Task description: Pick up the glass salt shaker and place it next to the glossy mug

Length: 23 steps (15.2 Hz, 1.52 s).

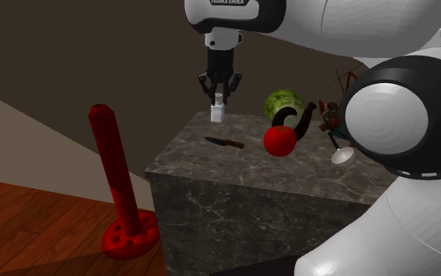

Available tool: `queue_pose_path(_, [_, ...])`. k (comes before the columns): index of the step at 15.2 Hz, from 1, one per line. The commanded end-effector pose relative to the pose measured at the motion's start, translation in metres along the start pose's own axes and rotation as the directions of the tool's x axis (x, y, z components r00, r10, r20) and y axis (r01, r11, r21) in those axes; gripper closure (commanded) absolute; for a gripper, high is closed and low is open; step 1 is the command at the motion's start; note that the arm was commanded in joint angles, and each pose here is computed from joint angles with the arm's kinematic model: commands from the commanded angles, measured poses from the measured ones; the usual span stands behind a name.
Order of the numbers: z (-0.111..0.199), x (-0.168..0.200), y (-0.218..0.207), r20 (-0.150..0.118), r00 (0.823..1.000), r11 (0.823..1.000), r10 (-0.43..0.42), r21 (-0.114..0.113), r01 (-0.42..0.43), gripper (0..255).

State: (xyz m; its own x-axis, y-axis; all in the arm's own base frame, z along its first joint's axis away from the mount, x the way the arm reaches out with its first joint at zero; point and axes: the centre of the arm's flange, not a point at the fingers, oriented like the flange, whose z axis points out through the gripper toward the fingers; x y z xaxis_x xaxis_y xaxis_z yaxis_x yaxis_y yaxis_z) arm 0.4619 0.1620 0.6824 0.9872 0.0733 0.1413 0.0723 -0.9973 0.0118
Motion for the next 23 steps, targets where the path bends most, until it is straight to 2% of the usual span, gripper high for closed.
queue_pose_path(1, [-0.010,0.002,0.001,0.001,1.000,1.000,0.000,0.000,0.000,255])
queue_pose_path(5, [-0.030,0.004,0.002,0.001,1.000,1.000,0.000,0.000,0.000,255])
queue_pose_path(23, [-0.050,-0.149,0.182,0.001,1.000,1.000,0.000,0.000,0.000,255])
